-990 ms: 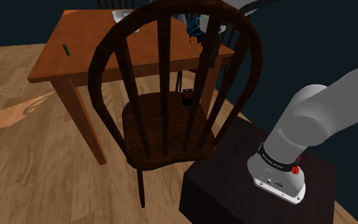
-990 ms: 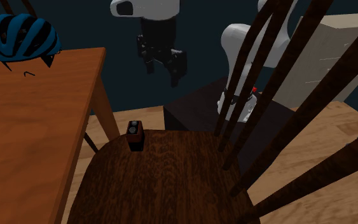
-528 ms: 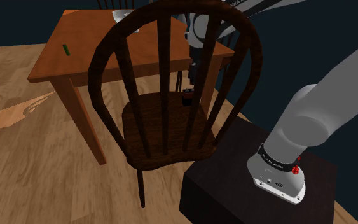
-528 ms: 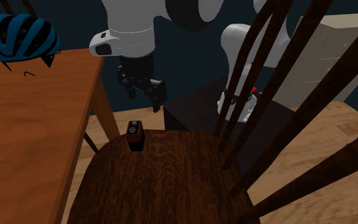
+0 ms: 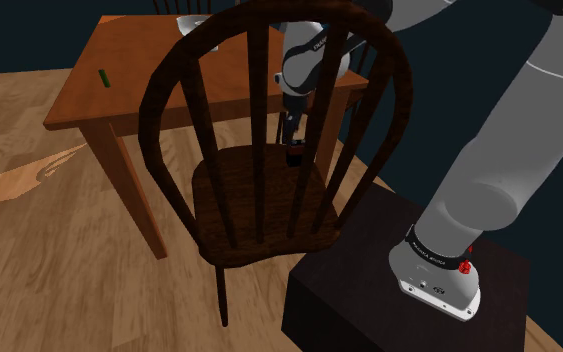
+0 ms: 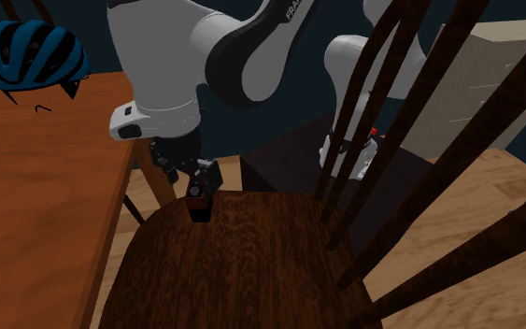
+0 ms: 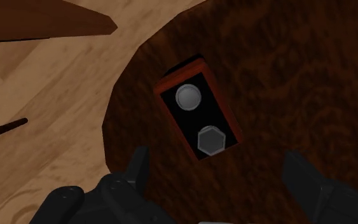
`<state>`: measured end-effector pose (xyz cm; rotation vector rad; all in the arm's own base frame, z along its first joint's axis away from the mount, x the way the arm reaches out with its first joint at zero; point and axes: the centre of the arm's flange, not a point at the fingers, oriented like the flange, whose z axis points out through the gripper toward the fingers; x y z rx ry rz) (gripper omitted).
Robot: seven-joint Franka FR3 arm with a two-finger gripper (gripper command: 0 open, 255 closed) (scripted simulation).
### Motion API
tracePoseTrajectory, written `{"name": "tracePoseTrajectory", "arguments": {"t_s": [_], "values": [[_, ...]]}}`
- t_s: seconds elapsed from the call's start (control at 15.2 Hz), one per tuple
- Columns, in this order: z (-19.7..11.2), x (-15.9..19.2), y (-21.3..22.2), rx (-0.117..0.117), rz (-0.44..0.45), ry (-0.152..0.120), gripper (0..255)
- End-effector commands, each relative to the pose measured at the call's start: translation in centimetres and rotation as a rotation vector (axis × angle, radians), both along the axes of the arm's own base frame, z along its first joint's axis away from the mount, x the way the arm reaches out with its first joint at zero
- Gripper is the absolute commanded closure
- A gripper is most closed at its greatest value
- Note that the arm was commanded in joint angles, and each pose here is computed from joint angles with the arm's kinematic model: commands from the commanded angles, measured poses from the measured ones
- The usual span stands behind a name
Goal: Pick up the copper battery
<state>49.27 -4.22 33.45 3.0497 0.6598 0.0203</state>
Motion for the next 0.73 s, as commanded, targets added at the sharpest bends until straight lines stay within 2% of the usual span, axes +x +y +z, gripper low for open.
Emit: {"name": "tracePoseTrajectory", "arguments": {"t_s": [0.0,0.33,0.46,0.53,0.66], "values": [[-0.9,0.3,0.0,0.001,0.005,-0.002,0],[-3.8,0.3,0.0,0.001,0.005,-0.002,0],[-3.8,0.3,0.0,0.001,0.005,-0.002,0],[-3.8,0.3,0.0,0.001,0.005,-0.002,255],[-3.8,0.3,0.0,0.001,0.005,-0.002,255]]}}
